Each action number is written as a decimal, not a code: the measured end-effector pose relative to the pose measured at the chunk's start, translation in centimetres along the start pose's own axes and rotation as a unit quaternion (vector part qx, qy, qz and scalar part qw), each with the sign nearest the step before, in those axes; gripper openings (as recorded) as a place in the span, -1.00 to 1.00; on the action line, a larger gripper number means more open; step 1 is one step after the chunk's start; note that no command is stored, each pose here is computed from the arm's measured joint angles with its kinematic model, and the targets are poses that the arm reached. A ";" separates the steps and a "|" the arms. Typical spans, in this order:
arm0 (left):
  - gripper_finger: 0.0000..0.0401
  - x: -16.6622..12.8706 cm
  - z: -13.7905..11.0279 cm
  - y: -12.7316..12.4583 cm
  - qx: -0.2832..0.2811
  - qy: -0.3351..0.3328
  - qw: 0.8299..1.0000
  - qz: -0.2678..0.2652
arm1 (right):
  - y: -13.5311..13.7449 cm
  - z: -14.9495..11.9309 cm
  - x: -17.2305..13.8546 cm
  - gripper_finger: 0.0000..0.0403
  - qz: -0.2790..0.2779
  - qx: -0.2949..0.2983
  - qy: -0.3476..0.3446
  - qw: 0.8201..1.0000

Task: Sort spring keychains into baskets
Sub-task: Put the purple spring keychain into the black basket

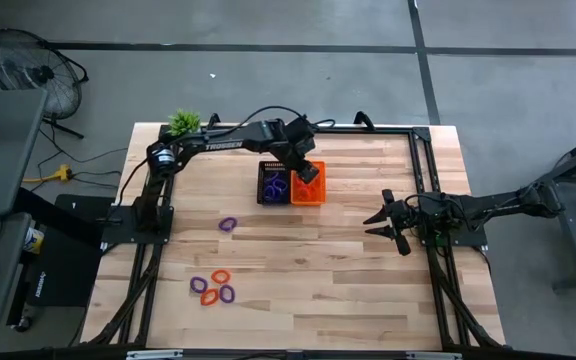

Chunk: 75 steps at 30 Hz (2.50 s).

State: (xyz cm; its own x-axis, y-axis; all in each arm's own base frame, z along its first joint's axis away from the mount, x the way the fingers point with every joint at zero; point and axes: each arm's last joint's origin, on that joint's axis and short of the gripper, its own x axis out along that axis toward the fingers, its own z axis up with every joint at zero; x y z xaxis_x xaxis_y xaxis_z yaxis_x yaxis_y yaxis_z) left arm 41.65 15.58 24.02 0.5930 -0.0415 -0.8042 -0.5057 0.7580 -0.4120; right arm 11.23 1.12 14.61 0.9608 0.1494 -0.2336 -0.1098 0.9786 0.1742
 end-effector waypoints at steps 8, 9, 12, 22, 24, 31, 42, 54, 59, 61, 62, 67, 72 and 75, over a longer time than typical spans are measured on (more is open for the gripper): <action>-0.26 0.0 0.1 0.0 0.015 -0.004 1.000 -0.001 | 0.0 0.0 0.0 -0.43 0.000 0.000 0.000 1.000; -0.26 0.0 0.1 0.0 0.016 -0.003 1.000 -0.001 | 0.0 0.0 0.0 -0.43 0.000 0.000 0.000 1.000; -0.26 0.0 -0.1 0.1 0.022 0.006 1.000 0.003 | 0.0 0.0 0.0 -0.43 0.000 0.000 0.000 1.000; -0.25 -1.3 -1.5 -0.6 0.079 0.060 0.995 0.019 | 0.0 0.0 0.0 -0.43 0.000 0.000 0.000 1.000; -0.25 -1.9 -1.6 -1.2 0.097 0.053 0.994 0.020 | 0.0 0.0 0.0 -0.43 0.000 0.000 0.000 1.000; -0.25 -3.2 -2.9 -2.3 0.135 0.078 0.986 0.054 | 0.0 0.0 0.0 -0.43 0.000 0.000 0.000 1.000; -0.25 -5.3 -5.2 -4.2 0.186 0.107 0.973 0.084 | 0.0 0.0 0.0 -0.43 0.000 0.000 0.000 1.000; -0.25 -6.3 -12.9 -2.4 0.179 0.110 0.975 0.079 | 0.0 0.0 0.0 -0.43 0.000 0.000 0.001 1.000; -0.25 -6.7 -16.3 -1.1 0.164 0.133 0.972 0.107 | 0.0 0.0 0.0 -0.43 0.000 0.000 0.001 1.000; -0.25 -7.1 -17.5 -0.8 0.157 0.144 0.971 0.113 | 0.0 0.0 0.0 -0.43 0.000 0.000 0.001 1.000; -0.25 -7.1 -17.8 -0.7 0.152 0.137 0.972 0.111 | 0.0 0.0 0.0 -0.43 0.000 0.000 0.001 1.000; -0.25 -7.1 -20.3 0.0 0.131 0.153 0.971 0.127 | 0.0 0.0 0.0 -0.43 0.000 0.000 0.000 1.000; -0.25 -6.9 -22.4 0.4 0.124 0.164 0.967 0.153 | 0.0 0.0 0.0 -0.43 0.000 0.000 0.000 1.000; -0.25 -6.5 -23.4 0.7 0.117 0.158 0.963 0.185 | 0.0 0.0 0.0 -0.43 0.000 0.000 -0.001 1.000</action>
State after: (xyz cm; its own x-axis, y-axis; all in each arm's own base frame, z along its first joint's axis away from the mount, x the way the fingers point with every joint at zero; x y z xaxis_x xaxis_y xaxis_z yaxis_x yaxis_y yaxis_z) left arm 22.76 1.21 18.96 0.1604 0.0904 -0.9829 -0.4689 0.8832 0.0047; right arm 11.24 1.12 14.63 0.9612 0.1492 -0.2319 -0.1098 0.9785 0.1745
